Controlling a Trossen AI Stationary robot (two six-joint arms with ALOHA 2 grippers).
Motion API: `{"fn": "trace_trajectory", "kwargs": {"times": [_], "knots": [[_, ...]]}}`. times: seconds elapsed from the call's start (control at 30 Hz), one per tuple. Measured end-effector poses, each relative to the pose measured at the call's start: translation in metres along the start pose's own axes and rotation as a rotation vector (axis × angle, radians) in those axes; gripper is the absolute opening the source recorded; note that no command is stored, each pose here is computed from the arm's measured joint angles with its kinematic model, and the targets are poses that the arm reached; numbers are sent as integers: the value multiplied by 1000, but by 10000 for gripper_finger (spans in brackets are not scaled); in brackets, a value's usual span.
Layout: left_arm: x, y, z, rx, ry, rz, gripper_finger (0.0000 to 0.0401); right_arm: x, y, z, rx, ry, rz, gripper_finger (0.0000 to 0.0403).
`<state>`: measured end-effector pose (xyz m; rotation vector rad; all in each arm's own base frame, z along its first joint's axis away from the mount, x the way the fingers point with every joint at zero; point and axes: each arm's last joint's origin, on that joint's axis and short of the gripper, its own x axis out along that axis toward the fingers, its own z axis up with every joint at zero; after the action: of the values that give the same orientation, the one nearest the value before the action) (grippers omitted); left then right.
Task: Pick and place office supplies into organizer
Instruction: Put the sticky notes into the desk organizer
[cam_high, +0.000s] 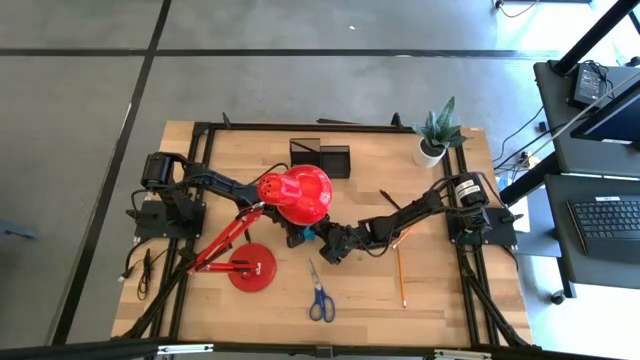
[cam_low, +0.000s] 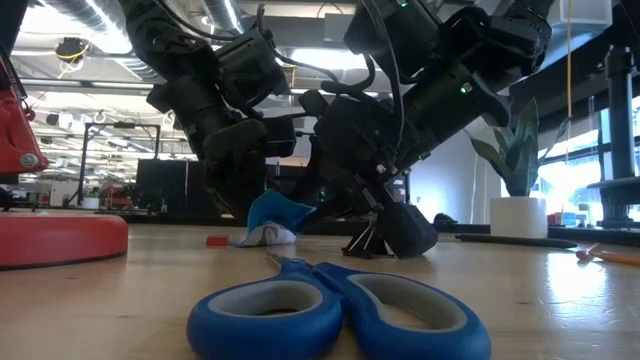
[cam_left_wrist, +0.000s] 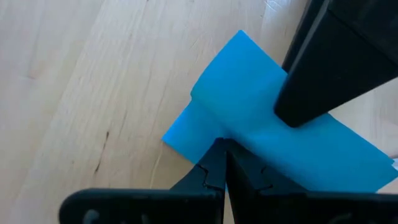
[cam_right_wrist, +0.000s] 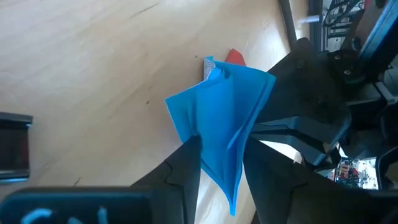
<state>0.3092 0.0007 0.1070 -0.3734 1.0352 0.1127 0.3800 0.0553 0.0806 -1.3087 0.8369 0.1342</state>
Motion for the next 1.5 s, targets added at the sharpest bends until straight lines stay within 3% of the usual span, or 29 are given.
{"fn": "trace_trajectory", "kwargs": {"times": [0.53,0.67,0.9,1.27,1.5], "knots": [[0,-1,-1,9,10,-18,3,0,0,-3,-26,81,-27,119],[0,-1,-1,10,10,-18,2,-1,0,1,25,42,26,119],[0,-1,-1,10,10,-16,2,-2,-10,16,-2,32,61,119],[0,-1,-1,28,9,-13,2,-7,-23,21,16,126,204,118],[0,-1,-1,28,8,-11,2,-8,-22,22,25,117,209,87]]}}
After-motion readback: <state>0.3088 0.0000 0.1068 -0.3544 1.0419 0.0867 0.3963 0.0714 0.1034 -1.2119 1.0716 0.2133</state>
